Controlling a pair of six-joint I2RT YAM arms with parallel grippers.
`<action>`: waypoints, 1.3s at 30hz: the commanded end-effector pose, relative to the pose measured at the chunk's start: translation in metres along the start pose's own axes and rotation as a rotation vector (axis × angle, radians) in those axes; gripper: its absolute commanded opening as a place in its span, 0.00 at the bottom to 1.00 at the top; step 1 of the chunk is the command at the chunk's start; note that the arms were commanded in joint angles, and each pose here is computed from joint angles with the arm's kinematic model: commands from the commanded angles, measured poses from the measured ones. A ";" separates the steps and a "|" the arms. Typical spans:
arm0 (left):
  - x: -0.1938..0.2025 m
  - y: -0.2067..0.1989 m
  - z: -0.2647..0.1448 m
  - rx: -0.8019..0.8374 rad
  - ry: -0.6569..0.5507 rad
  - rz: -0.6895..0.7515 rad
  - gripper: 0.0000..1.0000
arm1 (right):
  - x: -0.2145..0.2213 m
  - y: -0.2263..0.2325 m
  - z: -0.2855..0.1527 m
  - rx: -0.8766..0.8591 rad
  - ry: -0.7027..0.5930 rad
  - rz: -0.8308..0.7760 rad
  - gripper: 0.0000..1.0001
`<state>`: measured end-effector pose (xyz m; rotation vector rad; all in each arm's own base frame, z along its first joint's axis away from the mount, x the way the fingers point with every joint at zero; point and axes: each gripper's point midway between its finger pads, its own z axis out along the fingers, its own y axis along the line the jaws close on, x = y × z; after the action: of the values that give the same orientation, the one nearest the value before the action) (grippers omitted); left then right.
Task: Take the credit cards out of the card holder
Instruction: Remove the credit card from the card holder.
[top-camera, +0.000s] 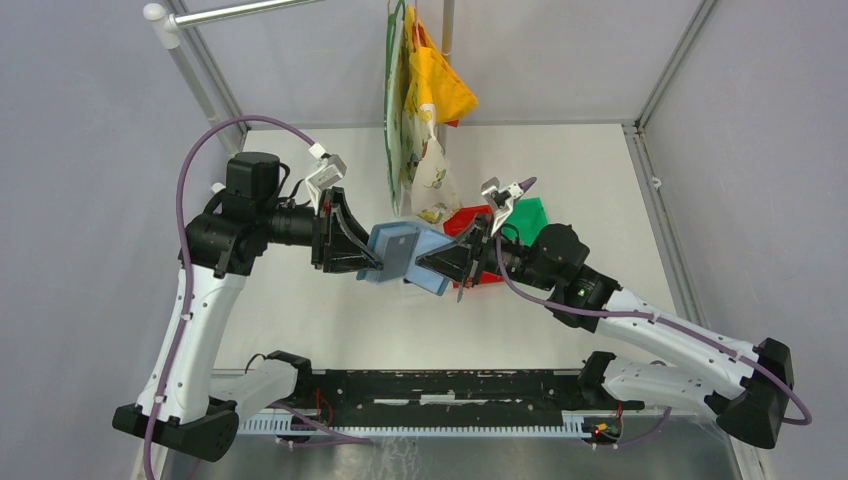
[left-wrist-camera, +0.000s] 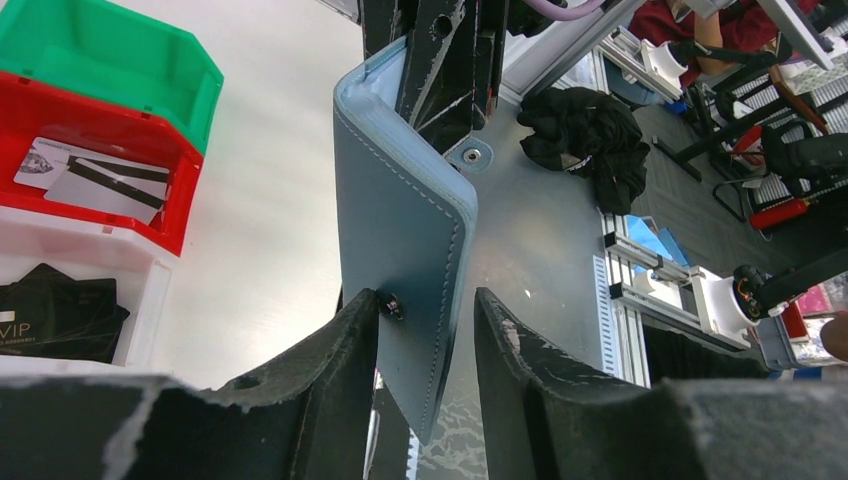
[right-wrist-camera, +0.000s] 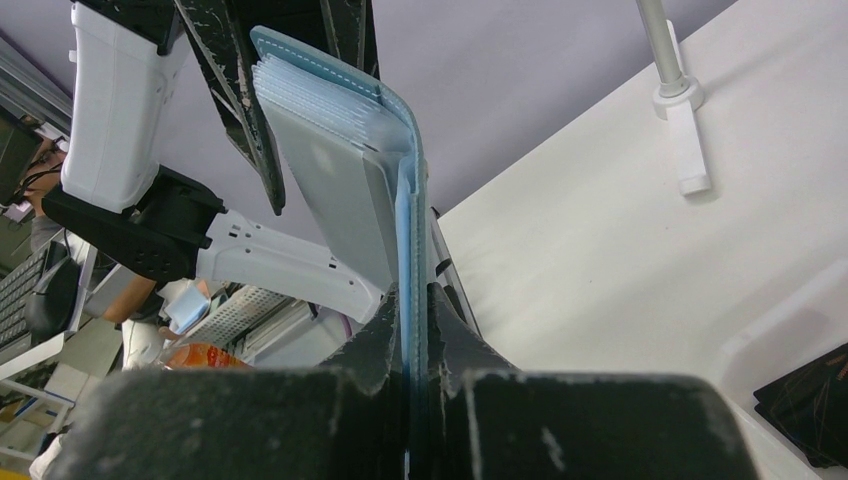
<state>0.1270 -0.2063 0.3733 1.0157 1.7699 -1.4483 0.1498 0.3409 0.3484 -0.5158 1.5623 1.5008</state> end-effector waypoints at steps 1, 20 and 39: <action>-0.002 -0.015 -0.002 0.051 -0.014 0.041 0.45 | -0.024 0.019 -0.004 -0.059 -0.078 -0.040 0.00; -0.001 -0.010 -0.002 0.029 -0.009 0.046 0.38 | -0.024 0.034 -0.006 -0.142 -0.073 -0.046 0.00; 0.001 -0.017 -0.001 0.079 -0.009 0.033 0.29 | -0.021 0.051 0.002 -0.273 -0.062 0.021 0.00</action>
<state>0.1202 -0.2055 0.3767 1.0284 1.7479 -1.4679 0.1331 0.3454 0.3527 -0.5884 1.5155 1.6183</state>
